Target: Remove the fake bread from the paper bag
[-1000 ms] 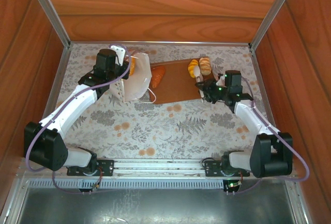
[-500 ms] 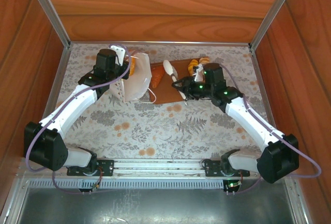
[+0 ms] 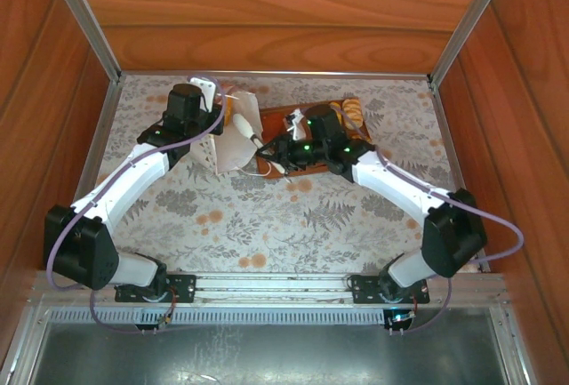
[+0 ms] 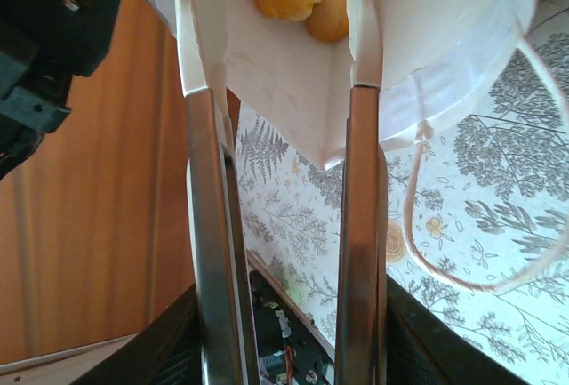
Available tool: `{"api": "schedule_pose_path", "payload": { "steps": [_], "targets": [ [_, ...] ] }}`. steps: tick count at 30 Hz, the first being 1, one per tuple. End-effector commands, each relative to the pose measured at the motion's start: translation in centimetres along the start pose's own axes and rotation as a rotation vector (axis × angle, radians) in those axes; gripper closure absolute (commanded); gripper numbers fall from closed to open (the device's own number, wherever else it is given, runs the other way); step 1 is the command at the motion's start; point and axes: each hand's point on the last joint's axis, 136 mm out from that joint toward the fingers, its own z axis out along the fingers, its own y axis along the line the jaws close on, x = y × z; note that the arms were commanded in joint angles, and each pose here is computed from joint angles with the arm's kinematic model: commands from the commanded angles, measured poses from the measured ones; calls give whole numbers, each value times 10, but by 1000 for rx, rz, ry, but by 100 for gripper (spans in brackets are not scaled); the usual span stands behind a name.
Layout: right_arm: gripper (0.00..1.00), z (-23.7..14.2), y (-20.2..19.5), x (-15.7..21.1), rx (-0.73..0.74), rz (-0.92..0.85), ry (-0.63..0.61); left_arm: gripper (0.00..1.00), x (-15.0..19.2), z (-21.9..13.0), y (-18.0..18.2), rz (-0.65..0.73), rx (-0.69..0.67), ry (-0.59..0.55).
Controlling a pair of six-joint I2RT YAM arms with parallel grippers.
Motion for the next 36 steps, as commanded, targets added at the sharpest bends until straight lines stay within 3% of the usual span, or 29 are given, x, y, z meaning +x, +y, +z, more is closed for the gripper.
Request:
{"api": "schedule_pose_path", "payload": {
  "steps": [1,17,36],
  "targets": [
    [55,10,23,-8,-88,-56,10,100,-5,3,-4,-29,13,-18],
    [55,72,-16,-46,-42,17,12,100,-4,-1,-6,-18,31,-24],
    [52,97,-23,-82,-18,53,-72,100,-8,-12,-8,19,42,-30]
  ]
}}
